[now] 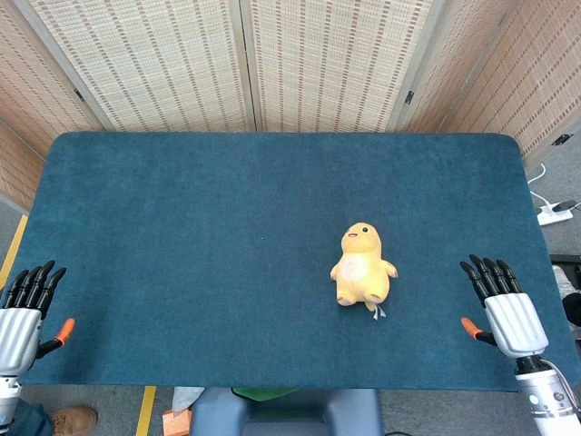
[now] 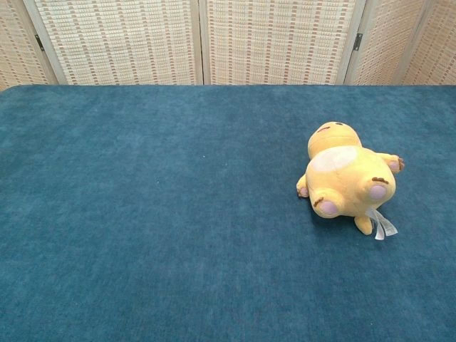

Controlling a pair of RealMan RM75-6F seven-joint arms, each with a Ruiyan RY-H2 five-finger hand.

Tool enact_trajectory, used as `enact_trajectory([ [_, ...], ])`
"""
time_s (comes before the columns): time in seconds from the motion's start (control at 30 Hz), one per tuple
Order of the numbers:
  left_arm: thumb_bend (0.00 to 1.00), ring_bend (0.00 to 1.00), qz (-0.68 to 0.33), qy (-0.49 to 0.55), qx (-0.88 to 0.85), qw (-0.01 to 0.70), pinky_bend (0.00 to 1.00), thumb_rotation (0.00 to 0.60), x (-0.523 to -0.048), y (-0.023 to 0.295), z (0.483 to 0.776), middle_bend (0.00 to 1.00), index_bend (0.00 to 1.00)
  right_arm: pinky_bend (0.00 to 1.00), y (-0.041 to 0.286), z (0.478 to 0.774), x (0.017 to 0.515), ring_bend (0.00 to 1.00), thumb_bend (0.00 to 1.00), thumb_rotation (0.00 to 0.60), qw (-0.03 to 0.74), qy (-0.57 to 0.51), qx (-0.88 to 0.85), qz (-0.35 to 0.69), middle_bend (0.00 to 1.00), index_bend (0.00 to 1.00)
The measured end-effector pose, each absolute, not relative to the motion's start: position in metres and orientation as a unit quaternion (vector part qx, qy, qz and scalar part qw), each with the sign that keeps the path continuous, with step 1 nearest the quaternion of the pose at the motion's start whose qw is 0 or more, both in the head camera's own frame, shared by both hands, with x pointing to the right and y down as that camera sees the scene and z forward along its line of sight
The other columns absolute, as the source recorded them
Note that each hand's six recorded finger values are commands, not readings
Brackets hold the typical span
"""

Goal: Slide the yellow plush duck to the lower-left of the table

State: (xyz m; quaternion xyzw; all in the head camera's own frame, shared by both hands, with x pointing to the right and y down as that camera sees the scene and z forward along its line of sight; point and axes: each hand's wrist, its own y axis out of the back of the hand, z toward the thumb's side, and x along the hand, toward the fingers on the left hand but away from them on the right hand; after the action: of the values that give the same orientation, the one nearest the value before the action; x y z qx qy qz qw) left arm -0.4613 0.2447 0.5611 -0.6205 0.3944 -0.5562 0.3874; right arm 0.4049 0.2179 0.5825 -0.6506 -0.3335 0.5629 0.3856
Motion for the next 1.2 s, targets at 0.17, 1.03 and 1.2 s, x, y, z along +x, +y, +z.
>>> enact_trajectory([
  [0.17, 0.34, 0.00, -0.554, 0.394, -0.622, 0.388, 0.05, 0.600, -0.459, 0.245, 0.560, 0.00, 0.00, 0.00, 0.219, 0.589, 0.398, 0.00, 0.17, 0.600, 0.386, -0.317, -0.662, 0.560, 0.00, 0.00],
  [1.03, 0.34, 0.00, -0.567, 0.372, -0.641, 0.360, 0.05, 0.600, -0.460, 0.248, 0.569, 0.00, 0.00, 0.78, 0.168, 0.699, 0.253, 0.55, 0.60, 0.600, 0.414, -0.177, -0.741, 0.498, 0.55, 0.50],
  [1.2, 0.34, 0.00, -0.567, 0.369, -0.642, 0.360, 0.05, 0.600, -0.458, 0.249, 0.568, 0.00, 0.00, 0.88, 0.159, 0.694, 0.247, 0.65, 0.73, 0.600, 0.465, -0.213, -0.719, 0.471, 0.68, 0.79],
])
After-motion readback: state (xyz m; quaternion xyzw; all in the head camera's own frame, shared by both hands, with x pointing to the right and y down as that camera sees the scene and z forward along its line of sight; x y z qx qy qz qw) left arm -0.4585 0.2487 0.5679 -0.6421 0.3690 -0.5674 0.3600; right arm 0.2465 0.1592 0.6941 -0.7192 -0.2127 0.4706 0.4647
